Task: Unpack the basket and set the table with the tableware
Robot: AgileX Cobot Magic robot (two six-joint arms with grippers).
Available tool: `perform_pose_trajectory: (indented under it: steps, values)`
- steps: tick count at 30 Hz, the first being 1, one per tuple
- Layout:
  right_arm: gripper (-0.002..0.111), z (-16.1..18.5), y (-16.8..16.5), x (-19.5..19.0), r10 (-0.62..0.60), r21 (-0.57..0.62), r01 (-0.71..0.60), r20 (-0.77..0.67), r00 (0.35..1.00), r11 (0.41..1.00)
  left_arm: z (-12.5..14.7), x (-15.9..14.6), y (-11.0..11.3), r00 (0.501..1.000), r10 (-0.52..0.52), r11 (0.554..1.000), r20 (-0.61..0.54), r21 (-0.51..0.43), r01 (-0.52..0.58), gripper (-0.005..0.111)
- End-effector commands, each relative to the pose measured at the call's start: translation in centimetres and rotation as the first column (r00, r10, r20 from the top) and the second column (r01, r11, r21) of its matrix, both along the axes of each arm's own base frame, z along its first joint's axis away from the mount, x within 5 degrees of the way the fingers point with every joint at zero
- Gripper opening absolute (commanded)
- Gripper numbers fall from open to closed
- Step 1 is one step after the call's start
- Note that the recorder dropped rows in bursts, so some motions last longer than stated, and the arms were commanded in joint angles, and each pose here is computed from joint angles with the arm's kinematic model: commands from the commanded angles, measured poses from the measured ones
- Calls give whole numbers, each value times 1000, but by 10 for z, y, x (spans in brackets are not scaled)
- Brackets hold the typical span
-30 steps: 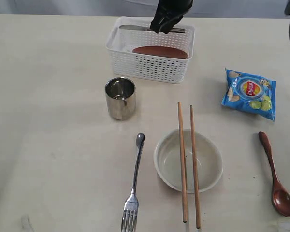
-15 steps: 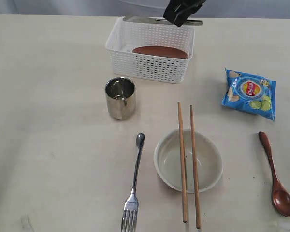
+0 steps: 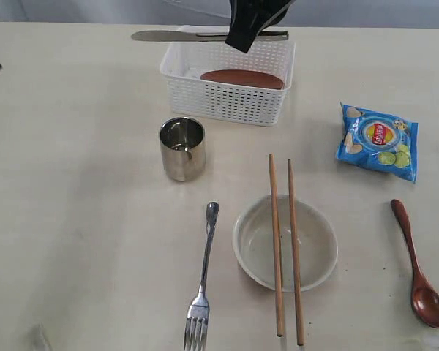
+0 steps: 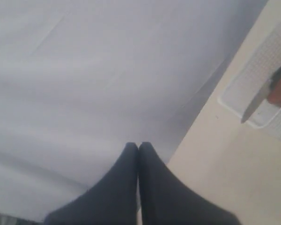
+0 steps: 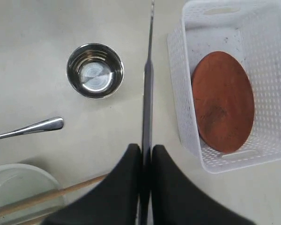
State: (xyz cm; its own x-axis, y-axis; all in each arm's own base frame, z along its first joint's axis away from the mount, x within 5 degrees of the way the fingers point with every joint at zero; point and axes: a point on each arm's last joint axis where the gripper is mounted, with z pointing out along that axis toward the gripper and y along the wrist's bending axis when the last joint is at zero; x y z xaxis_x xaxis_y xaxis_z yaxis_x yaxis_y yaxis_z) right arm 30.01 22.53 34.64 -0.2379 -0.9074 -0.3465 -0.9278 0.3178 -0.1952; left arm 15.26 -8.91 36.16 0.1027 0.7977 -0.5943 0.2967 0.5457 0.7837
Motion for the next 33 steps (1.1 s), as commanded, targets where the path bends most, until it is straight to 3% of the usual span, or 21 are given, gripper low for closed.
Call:
perform_pose_trajectory:
  steps: [1,3,7,12,17,20,23,25,30,33]
  values:
    - [0,5,-2,-2,21,-5,-20,24,1000,1000,12,32,24,990,120,991,-76,-51,-124,0]
    - [0,5,-2,-2,21,-5,-20,24,1000,1000,11,49,31,980,167,983,-111,-55,-174,0]
    - [0,5,-2,-2,23,-5,-23,24,999,1000,4,74,28,965,175,984,-196,57,-167,0]
    - [0,5,-1,-2,36,-6,-36,26,999,999,-3,75,-4,931,-60,983,-359,140,117,0]
    - [0,4,-1,-2,39,-8,-38,25,999,999,-6,61,-27,860,-288,897,-421,195,396,2]
    - [0,4,-1,-2,41,-2,-41,21,999,999,-7,58,-38,834,-367,853,-412,209,478,14]
    - [0,4,0,-3,46,2,-46,19,999,999,-14,61,-48,810,-400,824,-430,218,523,35]
    - [0,4,0,-3,56,6,-56,17,998,998,-21,64,-53,795,-404,815,-452,218,537,43]
    - [0,4,1,-3,62,7,-62,17,998,998,-32,76,-71,797,-432,795,-422,240,557,44]
    - [0,4,1,-3,78,2,-78,22,997,997,-41,90,-82,821,-429,805,-377,254,537,44]
